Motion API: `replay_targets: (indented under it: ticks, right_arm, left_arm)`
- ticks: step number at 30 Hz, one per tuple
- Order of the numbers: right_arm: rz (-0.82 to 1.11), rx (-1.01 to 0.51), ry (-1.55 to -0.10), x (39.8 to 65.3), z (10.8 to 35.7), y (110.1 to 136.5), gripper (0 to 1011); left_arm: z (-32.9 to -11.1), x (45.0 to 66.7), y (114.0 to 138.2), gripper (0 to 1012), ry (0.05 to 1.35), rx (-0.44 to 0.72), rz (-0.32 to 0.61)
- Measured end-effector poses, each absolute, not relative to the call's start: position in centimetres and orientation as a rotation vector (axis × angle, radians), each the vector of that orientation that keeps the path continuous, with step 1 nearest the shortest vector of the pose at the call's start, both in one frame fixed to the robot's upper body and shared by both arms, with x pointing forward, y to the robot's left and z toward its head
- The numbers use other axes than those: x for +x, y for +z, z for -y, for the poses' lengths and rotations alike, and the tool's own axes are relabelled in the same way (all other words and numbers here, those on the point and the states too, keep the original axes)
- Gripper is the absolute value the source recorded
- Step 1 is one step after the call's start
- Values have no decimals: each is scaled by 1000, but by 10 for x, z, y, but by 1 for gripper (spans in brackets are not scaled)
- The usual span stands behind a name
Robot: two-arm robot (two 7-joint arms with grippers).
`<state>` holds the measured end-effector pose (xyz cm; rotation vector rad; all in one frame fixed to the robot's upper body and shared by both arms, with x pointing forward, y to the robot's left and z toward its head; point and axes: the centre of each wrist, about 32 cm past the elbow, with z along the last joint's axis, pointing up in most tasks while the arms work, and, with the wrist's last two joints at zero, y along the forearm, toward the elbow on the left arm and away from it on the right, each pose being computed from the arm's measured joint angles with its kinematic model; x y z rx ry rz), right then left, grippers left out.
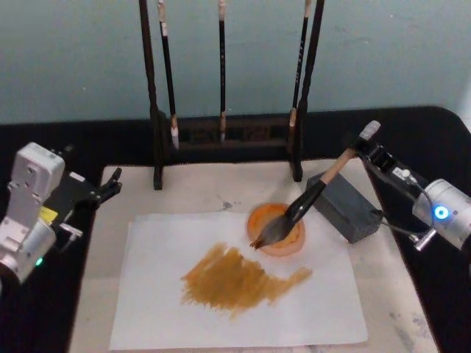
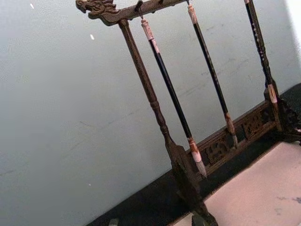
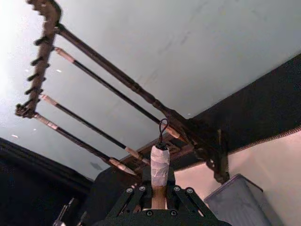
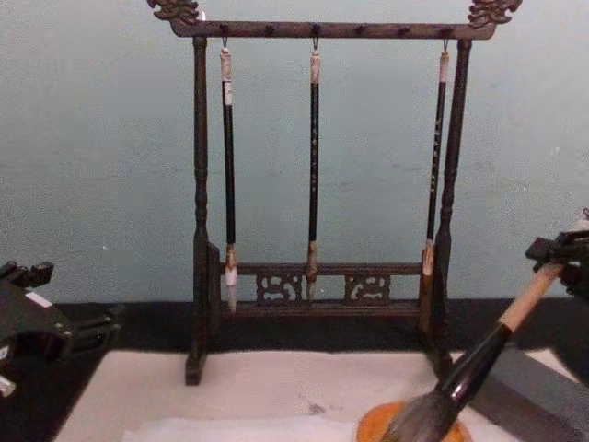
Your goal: Pick up the brush from the inkstone, write on the paper, then place the brush back to its original position.
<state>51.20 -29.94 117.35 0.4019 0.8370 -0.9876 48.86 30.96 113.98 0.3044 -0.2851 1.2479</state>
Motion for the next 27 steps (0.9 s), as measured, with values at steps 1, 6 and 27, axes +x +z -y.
replay_targets:
  ticks: [1,6,27]
  right_arm:
    - [-841,401,-989,514,299,1173,155]
    - [-855,393,-997,525,298,1171,155]
    - [-903,367,-1022,556,306,1161,155]
  left_arm:
    - [-310,489,1140,1010,1248,304,285]
    - [-310,489,1140,1010,1248,304,285]
    - [-310,489,1140,1010,1248,304,285]
